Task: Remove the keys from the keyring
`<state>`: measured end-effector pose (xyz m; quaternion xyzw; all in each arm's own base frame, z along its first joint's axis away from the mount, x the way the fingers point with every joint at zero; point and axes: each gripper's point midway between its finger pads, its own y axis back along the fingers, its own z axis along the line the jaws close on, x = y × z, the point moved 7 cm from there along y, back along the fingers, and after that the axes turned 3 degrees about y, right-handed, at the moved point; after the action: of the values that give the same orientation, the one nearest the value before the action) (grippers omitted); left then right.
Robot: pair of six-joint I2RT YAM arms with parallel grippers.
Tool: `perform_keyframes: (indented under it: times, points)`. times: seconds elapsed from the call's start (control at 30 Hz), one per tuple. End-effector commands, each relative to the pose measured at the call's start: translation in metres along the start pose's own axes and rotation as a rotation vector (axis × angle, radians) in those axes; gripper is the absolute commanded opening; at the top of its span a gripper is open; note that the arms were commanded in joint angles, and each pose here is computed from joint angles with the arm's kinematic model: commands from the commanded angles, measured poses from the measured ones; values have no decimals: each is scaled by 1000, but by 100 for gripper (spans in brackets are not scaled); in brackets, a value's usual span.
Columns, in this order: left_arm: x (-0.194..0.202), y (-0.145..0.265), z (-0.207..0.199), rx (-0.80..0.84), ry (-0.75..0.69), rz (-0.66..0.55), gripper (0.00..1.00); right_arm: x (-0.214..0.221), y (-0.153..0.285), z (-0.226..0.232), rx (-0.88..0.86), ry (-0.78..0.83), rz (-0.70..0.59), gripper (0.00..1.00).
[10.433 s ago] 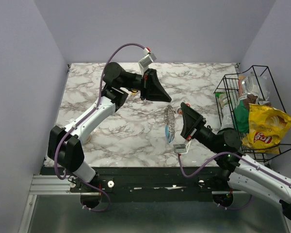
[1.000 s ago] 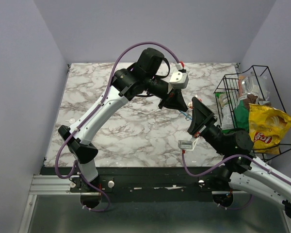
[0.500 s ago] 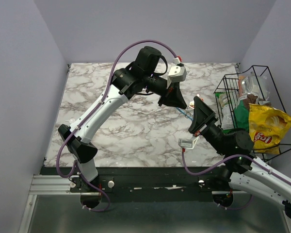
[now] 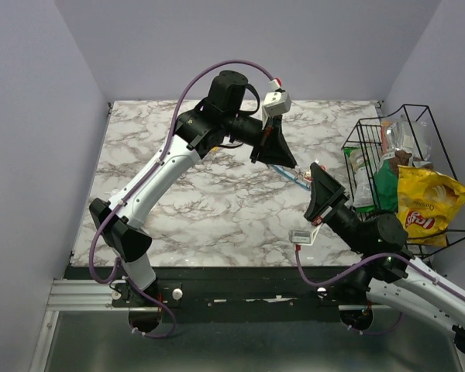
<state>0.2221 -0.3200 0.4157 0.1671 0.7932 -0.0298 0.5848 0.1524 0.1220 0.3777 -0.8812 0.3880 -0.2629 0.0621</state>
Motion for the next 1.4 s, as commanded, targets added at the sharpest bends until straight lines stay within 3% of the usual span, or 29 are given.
perform_keyframes:
  times: [0.0, 0.23, 0.4, 0.63, 0.73, 1.0, 1.37]
  points:
    - [-17, 15, -19, 38, -10, -58, 0, -17, 3, -8, -34, 597, -71, 1]
    - [-16, 13, -21, 50, 15, -62, 0, -24, -7, -2, -37, 627, -96, 1]
    - [-12, 16, -25, 54, 20, -56, 0, -15, -16, -17, 9, 581, -41, 1]
    - [-8, 18, -30, 67, 21, -44, 11, -1, -18, -36, 46, 528, 20, 1]
    - [-3, 17, -29, 64, 20, -33, 23, 7, -19, -52, 83, 530, 47, 1]
    - [6, 16, -34, 59, 17, -4, 43, 17, -23, -77, 138, 536, 75, 1]
    - [-25, 24, -51, 59, -149, -35, 51, 15, -24, -73, 137, 509, 57, 1]
